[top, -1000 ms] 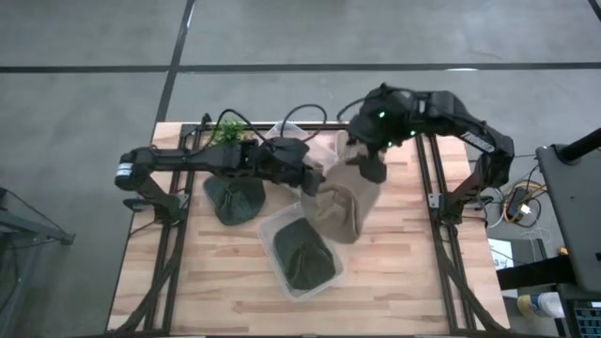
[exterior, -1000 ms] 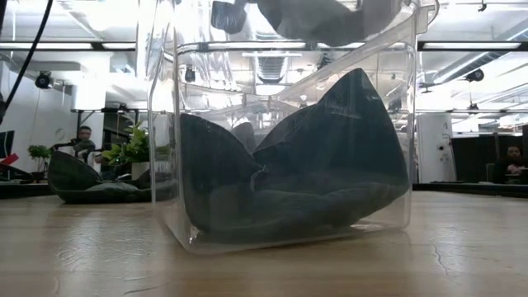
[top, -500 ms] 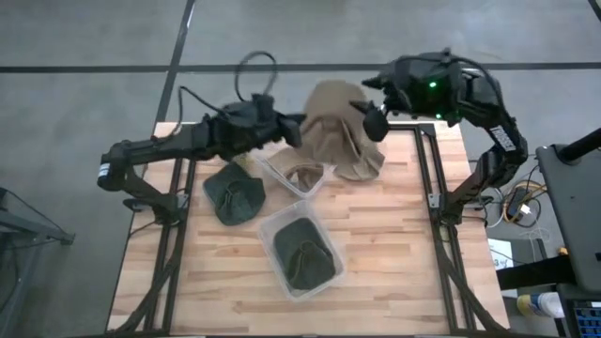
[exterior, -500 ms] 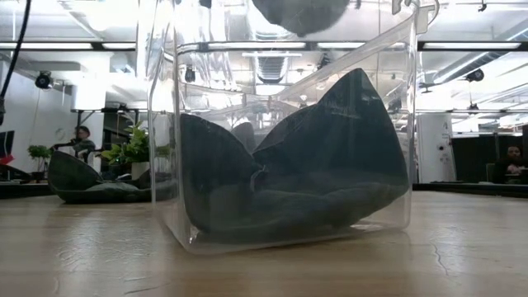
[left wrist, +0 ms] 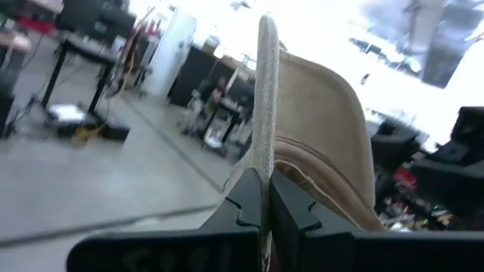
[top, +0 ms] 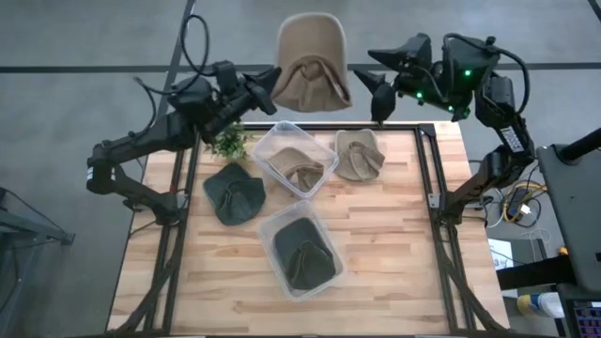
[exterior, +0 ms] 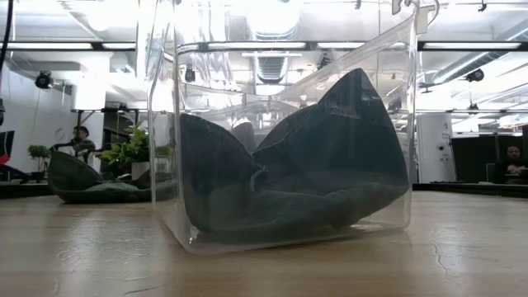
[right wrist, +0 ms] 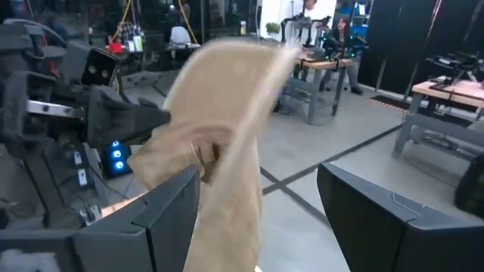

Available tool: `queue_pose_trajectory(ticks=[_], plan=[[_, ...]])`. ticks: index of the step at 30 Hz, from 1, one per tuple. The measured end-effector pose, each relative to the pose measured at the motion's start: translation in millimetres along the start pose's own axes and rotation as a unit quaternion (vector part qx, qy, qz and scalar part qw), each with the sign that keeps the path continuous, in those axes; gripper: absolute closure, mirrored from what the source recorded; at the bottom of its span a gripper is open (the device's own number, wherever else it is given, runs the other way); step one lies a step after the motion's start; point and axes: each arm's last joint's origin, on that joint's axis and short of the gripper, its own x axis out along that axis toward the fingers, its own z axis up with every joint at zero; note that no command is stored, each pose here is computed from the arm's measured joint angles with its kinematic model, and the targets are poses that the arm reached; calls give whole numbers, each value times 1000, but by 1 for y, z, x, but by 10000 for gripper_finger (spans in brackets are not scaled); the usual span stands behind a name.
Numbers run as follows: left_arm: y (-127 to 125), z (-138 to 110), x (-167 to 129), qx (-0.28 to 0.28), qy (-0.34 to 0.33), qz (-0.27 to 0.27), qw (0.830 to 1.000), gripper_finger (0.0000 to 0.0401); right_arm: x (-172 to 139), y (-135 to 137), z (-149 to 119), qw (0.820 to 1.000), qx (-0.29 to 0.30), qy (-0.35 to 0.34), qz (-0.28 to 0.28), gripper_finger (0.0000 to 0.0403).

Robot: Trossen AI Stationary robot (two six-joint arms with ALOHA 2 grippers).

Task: Pick & Place hat
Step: Put the bottom brown cap into the top transparent bin

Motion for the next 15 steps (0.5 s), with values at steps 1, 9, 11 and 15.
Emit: queue_pose_trajectory(ticks=[1,9,11,15], plan=[[-1,2,0,2,-10,-8,1000,396,3,1,-1,1000,2,1,2,140],[-5,-3,3,33,-10,-16,999,396,22,14,-3,1000,-1,-10,21,151],[-5,-3,4,43,-11,-14,999,396,22,14,-3,1000,-2,-10,22,155],[-3,1,2,66,-16,-11,998,396,20,16,-2,1000,-2,-12,27,160]])
